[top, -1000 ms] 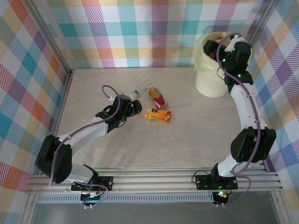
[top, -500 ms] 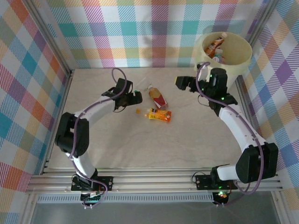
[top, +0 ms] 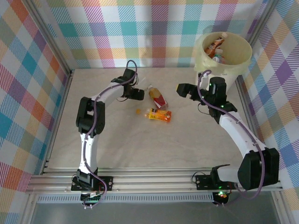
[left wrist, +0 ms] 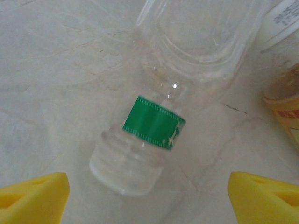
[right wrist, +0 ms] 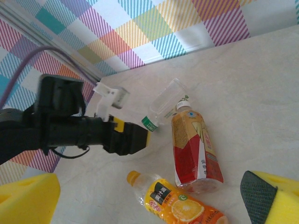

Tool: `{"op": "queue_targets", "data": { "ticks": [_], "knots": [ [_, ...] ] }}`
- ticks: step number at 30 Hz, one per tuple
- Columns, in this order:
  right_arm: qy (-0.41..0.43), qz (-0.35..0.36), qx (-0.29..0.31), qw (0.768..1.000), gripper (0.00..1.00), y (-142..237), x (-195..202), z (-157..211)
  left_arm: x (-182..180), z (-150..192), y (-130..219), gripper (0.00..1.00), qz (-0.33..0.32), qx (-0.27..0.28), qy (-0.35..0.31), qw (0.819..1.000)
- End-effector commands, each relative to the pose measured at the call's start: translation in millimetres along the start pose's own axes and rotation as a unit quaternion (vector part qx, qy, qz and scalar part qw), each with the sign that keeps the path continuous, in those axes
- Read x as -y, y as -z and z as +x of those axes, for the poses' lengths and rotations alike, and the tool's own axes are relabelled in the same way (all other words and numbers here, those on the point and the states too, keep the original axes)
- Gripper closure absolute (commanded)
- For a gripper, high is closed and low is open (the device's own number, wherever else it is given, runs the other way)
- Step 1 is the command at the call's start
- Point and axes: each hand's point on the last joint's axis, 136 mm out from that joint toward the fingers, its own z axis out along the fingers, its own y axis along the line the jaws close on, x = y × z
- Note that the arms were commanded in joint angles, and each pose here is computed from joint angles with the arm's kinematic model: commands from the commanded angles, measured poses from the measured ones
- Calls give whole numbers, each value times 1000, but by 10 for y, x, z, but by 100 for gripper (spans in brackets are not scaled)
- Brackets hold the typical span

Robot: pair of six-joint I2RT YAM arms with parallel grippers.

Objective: Put the plastic bottles in the bin

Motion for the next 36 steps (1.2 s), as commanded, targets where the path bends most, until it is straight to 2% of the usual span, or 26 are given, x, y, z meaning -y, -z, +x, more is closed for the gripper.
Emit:
{"op": "queue_targets", "data": {
  "ticks": [1, 5, 13, 22, 36],
  "knots": [
    [6, 9, -2, 1000, 0, 73, 1, 51, -76, -18, -68, 13, -12, -20, -43, 999],
    [11, 19, -2, 1000, 0, 111, 29, 75, -47, -81, -205, 14, -5, -22, -64, 998],
    [15, 33, -1, 999, 0, 176, 66, 119, -13, -71, -392, 23, 4, -44, -78, 996],
    [26, 49, 7, 998, 0, 269, 90, 129, -41, -17, -390, 39, -3, -50, -78, 996],
    [2, 20, 19, 1000, 0, 264, -11, 92, -108, 71, -134, 72, -17, -9, -57, 998]
  ]
}}
